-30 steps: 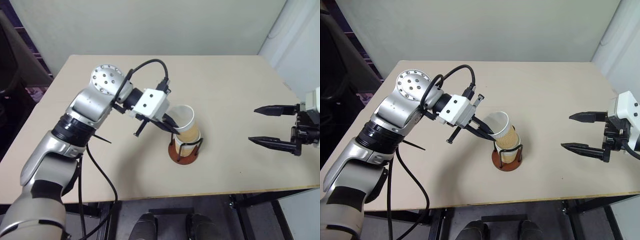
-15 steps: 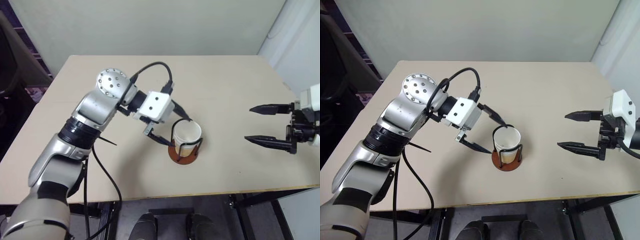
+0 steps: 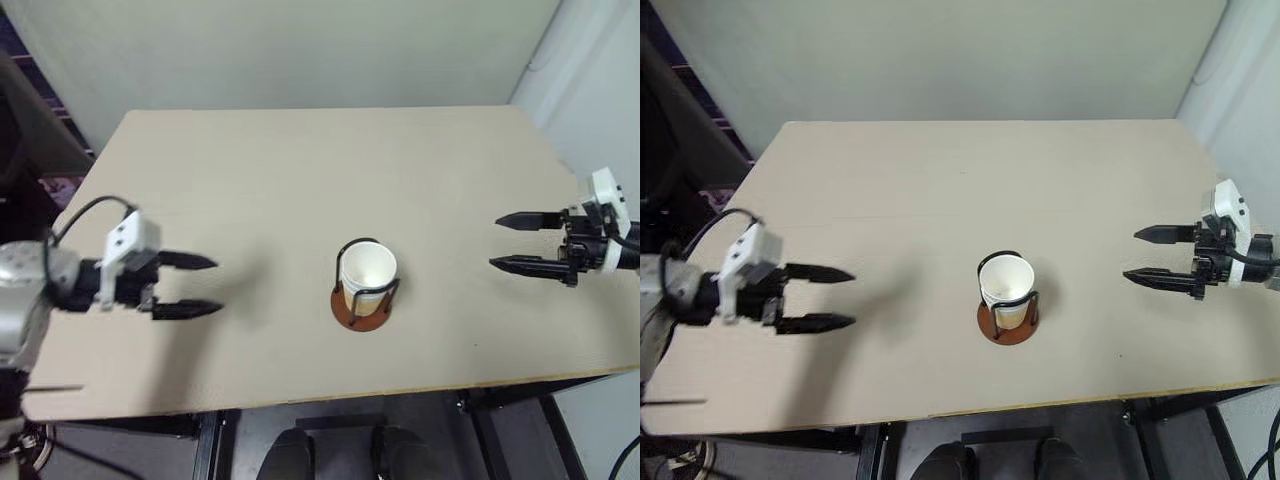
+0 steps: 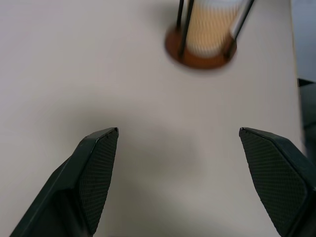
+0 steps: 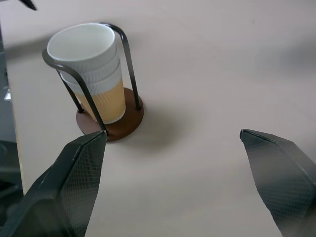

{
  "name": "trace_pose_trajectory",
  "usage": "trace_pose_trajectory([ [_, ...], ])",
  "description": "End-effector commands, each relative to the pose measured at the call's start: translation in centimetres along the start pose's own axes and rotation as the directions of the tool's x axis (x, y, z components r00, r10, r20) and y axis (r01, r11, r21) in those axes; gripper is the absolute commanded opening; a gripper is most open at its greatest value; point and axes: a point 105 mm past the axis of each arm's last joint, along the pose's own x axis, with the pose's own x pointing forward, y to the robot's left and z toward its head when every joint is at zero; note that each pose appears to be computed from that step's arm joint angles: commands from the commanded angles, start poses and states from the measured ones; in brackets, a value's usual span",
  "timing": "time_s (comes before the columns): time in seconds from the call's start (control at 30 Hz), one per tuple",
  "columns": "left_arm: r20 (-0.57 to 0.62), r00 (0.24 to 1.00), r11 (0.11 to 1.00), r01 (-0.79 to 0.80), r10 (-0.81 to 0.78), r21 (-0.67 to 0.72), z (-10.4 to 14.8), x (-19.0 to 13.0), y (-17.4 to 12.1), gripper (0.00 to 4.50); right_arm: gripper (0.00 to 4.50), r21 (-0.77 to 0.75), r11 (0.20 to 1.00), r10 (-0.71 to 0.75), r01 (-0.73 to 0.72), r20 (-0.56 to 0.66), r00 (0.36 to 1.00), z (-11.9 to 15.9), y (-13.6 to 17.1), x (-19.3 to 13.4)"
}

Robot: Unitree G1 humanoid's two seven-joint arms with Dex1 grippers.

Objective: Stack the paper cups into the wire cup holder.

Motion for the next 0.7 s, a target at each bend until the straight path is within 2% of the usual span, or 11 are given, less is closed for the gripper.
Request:
trace_pose_trajectory([
  [0.03,0.022,0.998,0.997,-0.055,0.054,0.052,1.25,-1.41,-0.09,4.18,4.5,-0.027,0.999,-0.019,0.019,-0.004,1.0,0.49,-0.61,-1.06],
  [0.7,0.029,0.994,0.994,-0.107,0.106,0.029,1.01,-0.89,-0.09,4.18,4.5,-0.019,1.0,-0.009,0.009,0.012,1.0,0.49,-0.96,-0.14],
])
